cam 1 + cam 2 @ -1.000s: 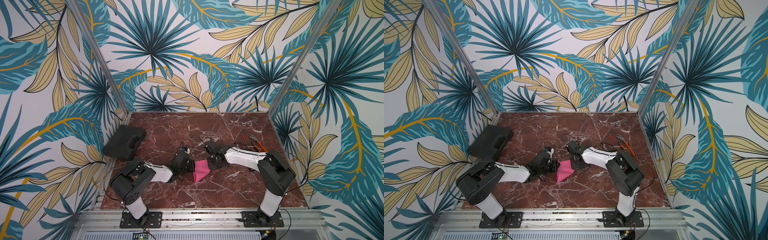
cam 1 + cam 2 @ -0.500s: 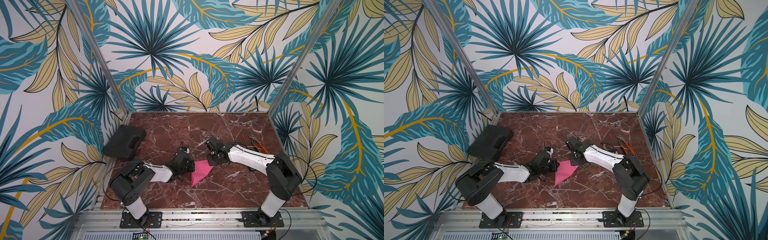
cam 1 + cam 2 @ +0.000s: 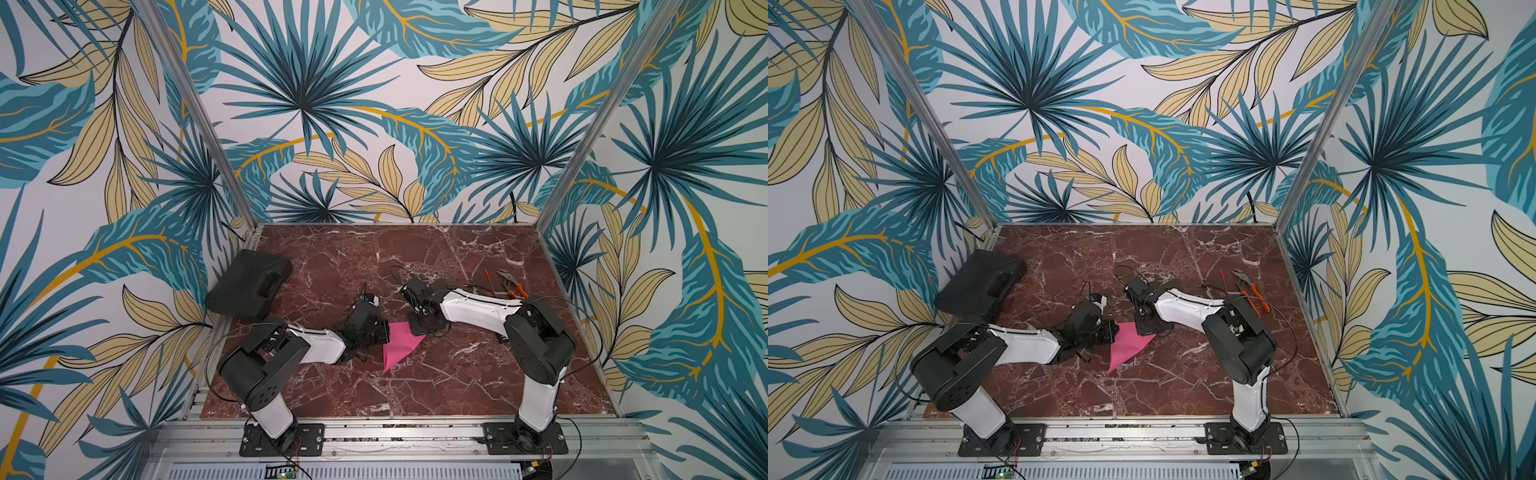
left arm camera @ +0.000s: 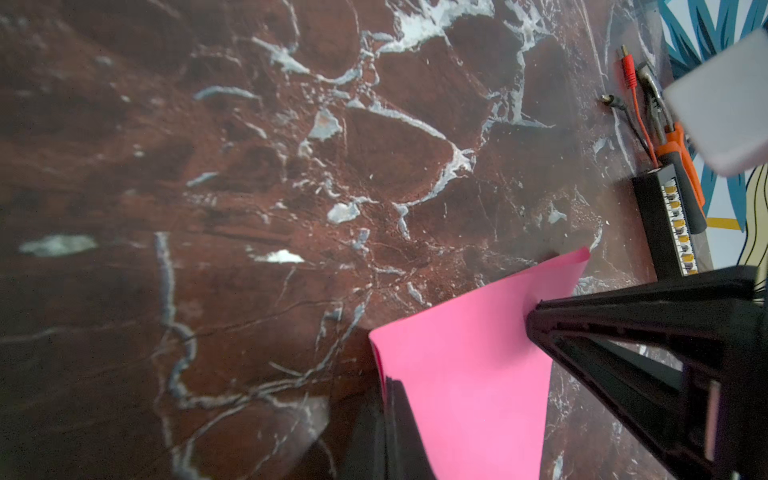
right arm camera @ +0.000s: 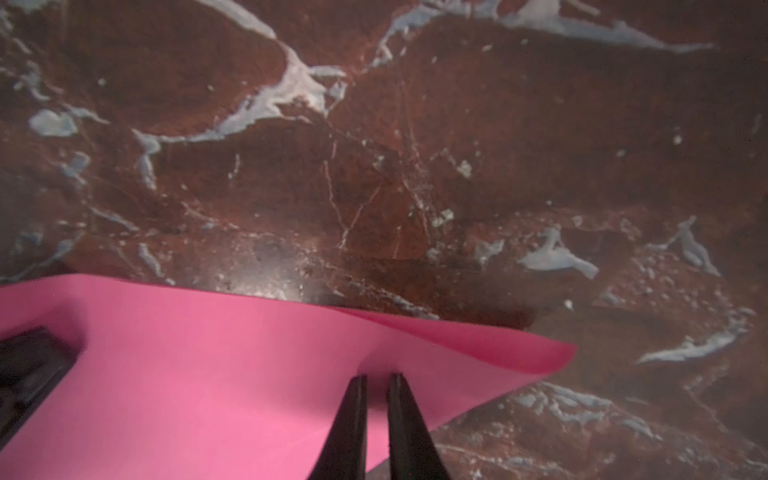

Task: Fold the square paper diagonally
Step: Fold the paper at the center of the board.

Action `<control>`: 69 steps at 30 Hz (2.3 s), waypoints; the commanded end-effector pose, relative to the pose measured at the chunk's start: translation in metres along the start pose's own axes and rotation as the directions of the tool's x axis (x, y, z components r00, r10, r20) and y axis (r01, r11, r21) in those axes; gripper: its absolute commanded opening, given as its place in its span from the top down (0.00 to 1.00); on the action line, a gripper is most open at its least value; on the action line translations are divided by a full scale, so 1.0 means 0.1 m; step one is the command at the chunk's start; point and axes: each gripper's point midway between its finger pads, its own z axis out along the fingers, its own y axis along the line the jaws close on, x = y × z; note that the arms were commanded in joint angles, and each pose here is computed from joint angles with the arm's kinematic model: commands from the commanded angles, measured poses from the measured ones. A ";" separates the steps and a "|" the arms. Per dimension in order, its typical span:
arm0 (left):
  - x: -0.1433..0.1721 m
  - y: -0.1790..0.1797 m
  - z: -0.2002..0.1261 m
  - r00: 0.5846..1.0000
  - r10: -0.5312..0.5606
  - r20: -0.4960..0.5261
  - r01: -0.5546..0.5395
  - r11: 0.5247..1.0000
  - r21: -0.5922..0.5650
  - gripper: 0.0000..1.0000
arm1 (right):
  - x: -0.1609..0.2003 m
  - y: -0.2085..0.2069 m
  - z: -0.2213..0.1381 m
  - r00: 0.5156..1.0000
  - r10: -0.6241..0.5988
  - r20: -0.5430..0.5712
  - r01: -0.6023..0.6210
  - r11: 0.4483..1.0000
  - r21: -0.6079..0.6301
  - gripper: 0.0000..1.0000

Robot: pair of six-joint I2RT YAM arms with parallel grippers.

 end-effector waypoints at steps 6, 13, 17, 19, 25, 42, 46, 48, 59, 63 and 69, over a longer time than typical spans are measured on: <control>0.09 0.19 0.00 0.999 -0.005 -0.034 0.002 0.997 -0.077 1.00 | 0.16 -0.50 0.20 0.997 0.022 -0.071 -0.013 0.993 0.116 0.85; 0.10 0.20 0.00 0.999 -0.007 -0.036 0.004 0.997 -0.080 1.00 | 0.05 -0.66 0.25 0.997 0.051 -0.059 -0.043 0.992 0.122 0.84; 0.09 0.20 0.00 0.999 -0.008 -0.033 0.005 0.997 -0.080 1.00 | 0.03 -0.75 0.29 0.996 0.064 -0.064 -0.055 0.990 0.130 0.84; 0.09 0.20 0.00 0.999 -0.008 -0.034 0.005 0.997 -0.079 1.00 | 0.01 -0.78 0.30 0.996 0.067 -0.062 -0.059 0.990 0.130 0.84; 0.10 0.22 -0.01 0.999 -0.013 -0.035 0.010 0.996 -0.083 1.00 | -0.03 -0.84 0.30 0.994 0.095 -0.058 -0.087 0.988 0.124 0.84; 0.03 0.11 -0.08 0.973 -0.233 -0.002 0.232 0.971 -0.065 1.00 | -0.35 -0.75 -0.58 0.965 0.219 0.143 -0.219 0.976 -0.022 0.61; 0.05 0.06 -0.08 0.950 -0.312 0.012 0.312 0.947 -0.080 1.00 | -0.10 -0.45 -0.63 0.964 0.228 0.136 -0.221 0.973 -0.063 0.61; 0.06 0.01 -0.06 0.941 -0.337 0.015 0.337 0.938 -0.074 1.00 | -0.01 -0.30 -0.63 0.973 0.193 0.130 -0.187 0.981 -0.056 0.61; 0.14 -0.08 0.00 0.919 -0.395 0.009 0.395 0.917 -0.064 1.00 | 0.18 0.27 -0.20 0.998 0.055 0.025 -0.055 0.998 0.001 0.56; 0.14 -0.08 0.00 0.920 -0.392 0.012 0.392 0.918 -0.067 1.00 | 0.27 0.24 -0.09 0.999 0.048 -0.010 -0.047 0.999 0.027 0.56; 0.11 -0.20 -0.01 0.942 -0.335 -0.025 0.334 0.941 -0.046 0.87 | 0.40 0.19 0.00 0.998 0.032 -0.050 -0.030 0.999 0.042 0.56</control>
